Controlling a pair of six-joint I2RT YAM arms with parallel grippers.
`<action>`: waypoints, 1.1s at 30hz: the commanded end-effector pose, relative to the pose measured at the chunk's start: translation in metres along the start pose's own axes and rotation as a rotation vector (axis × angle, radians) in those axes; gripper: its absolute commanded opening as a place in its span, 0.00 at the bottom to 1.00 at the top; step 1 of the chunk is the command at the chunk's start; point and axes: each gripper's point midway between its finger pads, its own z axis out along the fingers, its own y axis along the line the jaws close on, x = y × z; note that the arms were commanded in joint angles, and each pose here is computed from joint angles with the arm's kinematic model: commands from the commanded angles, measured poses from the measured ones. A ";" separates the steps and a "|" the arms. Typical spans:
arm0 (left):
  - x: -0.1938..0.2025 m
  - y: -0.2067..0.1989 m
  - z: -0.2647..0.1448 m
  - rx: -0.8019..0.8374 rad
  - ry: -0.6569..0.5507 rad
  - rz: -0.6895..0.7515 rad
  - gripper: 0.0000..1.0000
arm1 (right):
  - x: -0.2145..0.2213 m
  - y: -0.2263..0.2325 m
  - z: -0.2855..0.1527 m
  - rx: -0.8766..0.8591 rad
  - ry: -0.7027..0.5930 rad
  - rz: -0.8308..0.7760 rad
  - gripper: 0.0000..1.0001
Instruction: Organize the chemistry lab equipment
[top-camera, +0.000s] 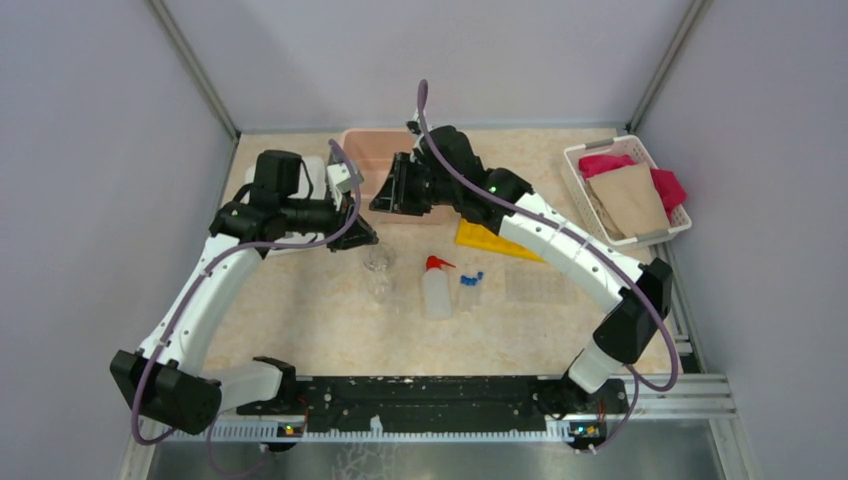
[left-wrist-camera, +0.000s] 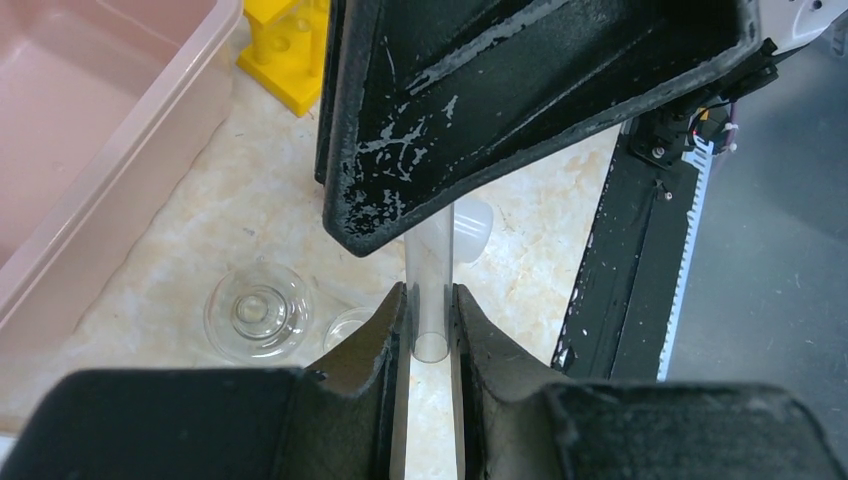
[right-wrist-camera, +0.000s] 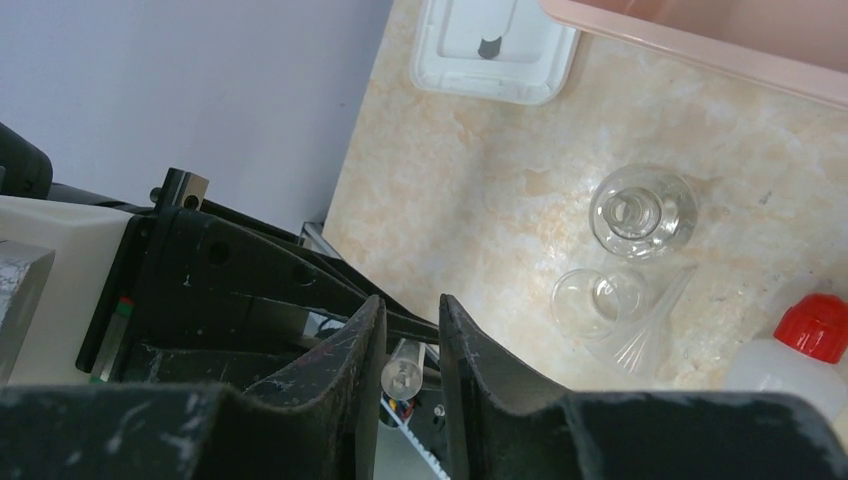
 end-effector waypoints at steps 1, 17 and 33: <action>-0.015 0.000 -0.001 -0.003 -0.037 0.051 0.17 | -0.009 0.019 -0.010 -0.040 -0.008 -0.042 0.26; -0.018 0.005 -0.001 -0.045 -0.036 0.024 0.96 | -0.019 0.005 -0.028 0.041 0.000 -0.090 0.00; 0.007 0.068 -0.004 -0.364 0.081 -0.144 0.99 | -0.027 -0.239 -0.164 0.828 -0.165 -0.115 0.00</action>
